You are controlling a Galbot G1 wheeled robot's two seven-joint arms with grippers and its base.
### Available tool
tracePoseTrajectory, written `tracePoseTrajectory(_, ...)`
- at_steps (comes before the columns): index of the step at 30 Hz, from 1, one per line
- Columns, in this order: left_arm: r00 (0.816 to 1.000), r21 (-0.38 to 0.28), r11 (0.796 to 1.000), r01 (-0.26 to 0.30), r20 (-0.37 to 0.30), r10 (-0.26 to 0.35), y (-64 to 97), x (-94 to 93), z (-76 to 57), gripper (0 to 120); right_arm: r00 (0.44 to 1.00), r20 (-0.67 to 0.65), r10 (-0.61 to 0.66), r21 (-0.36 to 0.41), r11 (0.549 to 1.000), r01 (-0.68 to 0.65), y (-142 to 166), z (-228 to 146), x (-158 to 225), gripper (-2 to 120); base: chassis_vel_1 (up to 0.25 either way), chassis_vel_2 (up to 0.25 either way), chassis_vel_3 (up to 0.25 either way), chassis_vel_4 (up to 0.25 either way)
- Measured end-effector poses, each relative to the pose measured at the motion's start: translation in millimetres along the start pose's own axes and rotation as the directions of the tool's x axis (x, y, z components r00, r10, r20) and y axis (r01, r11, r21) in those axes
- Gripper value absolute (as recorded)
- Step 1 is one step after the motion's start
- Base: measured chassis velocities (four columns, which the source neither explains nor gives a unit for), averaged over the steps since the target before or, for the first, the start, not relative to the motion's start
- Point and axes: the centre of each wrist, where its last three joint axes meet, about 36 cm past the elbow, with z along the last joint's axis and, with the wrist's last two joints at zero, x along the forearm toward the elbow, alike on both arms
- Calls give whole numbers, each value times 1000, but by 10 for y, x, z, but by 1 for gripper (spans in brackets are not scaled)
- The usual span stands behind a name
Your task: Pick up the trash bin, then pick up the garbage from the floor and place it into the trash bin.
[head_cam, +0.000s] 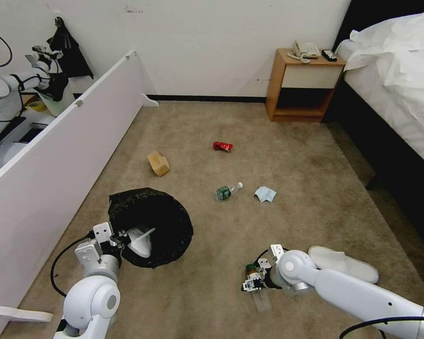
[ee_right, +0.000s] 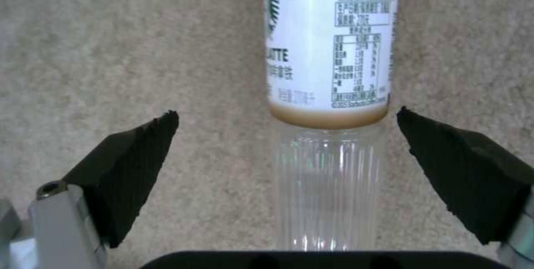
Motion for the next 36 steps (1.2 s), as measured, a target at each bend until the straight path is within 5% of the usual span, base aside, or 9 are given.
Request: tracePoseTrajectory(36, 1000, 1, 1000, 3, -5, -3, 24, -127, 7, 0, 1000, 3, 17, -8, 1000, -17, -107, 1, -239, 92, 0, 0, 0, 0)
